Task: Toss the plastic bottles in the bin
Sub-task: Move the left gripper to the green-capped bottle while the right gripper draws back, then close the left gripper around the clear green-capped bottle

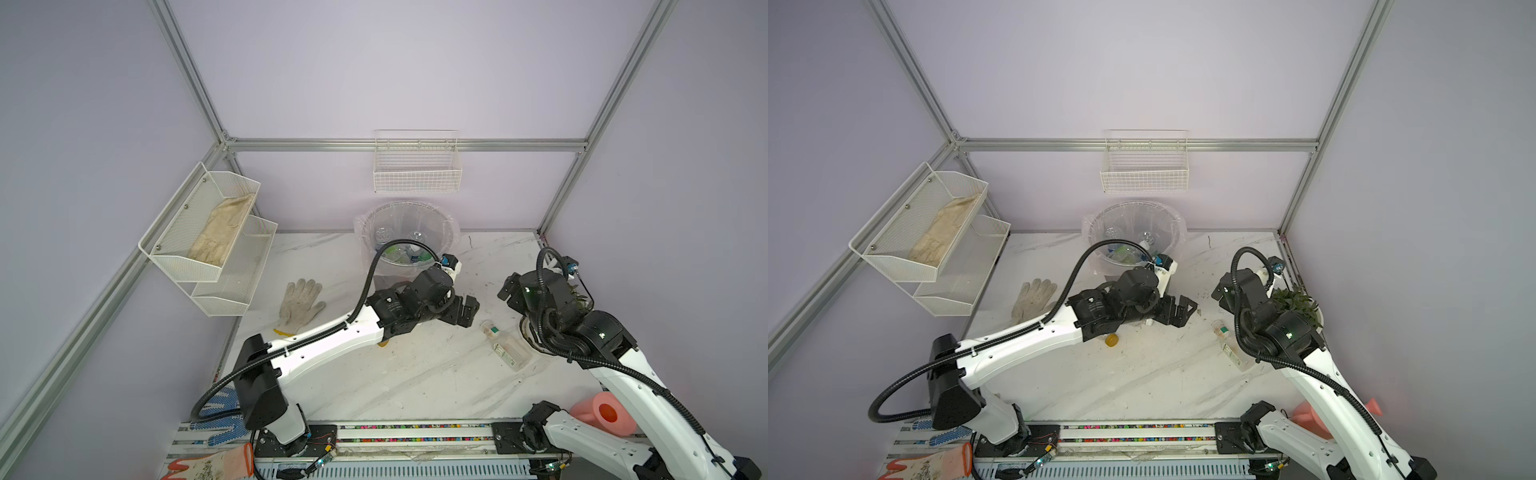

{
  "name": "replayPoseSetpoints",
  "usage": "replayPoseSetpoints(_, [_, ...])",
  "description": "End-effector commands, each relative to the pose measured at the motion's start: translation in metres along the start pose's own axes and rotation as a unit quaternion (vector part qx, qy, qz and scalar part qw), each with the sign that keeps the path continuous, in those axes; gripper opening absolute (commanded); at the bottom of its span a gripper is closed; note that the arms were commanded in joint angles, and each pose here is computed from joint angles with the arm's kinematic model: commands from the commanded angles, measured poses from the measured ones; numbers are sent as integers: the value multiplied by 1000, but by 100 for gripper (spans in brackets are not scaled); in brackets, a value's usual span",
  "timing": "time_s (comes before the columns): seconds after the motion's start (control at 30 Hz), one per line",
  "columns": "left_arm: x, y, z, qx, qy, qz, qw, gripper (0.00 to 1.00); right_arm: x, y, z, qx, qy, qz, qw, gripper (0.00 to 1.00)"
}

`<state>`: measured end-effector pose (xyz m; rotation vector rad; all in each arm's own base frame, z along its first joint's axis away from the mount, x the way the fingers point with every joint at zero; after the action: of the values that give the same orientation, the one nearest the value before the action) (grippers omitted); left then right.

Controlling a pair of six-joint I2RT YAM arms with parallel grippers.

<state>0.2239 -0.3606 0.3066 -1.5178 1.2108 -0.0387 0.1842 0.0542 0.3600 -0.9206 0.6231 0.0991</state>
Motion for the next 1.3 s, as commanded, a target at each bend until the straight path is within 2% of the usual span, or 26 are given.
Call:
replayPoseSetpoints(0.0, [21,5,-8,-67,44,1,997,100,13,0,-11,11,33,25,999,97])
replayPoseSetpoints(0.1, [50,17,-6,-98,55,17,994,100,34,2,-19,5,60,60,996,97])
replayPoseSetpoints(0.2, [77,27,-9,-119,64,41,990,100,39,-7,-29,25,72,57,995,97])
replayPoseSetpoints(0.3, [101,36,-11,-133,55,58,988,100,39,-21,-38,52,66,51,995,97])
replayPoseSetpoints(0.43, [127,45,-16,-160,60,81,982,100,53,-23,-44,71,55,82,993,97])
replayPoseSetpoints(0.9, [154,42,-47,-176,91,79,977,100,67,-16,-63,91,65,98,989,97])
replayPoseSetpoints(1.27, [191,59,-55,-167,44,99,980,100,44,-26,-60,104,33,68,992,97])
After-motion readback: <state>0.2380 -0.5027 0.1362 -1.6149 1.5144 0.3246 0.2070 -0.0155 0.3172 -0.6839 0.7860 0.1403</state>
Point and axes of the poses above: each gripper's point midway between its finger pads, its own x axis out along the fingers, its own z axis along the line the jaws close on, y = z × x, the point moved 9 cm from there along -x, back along the fingers, and after that the axes turned 6 degrees about x, right-handed, at the moved point
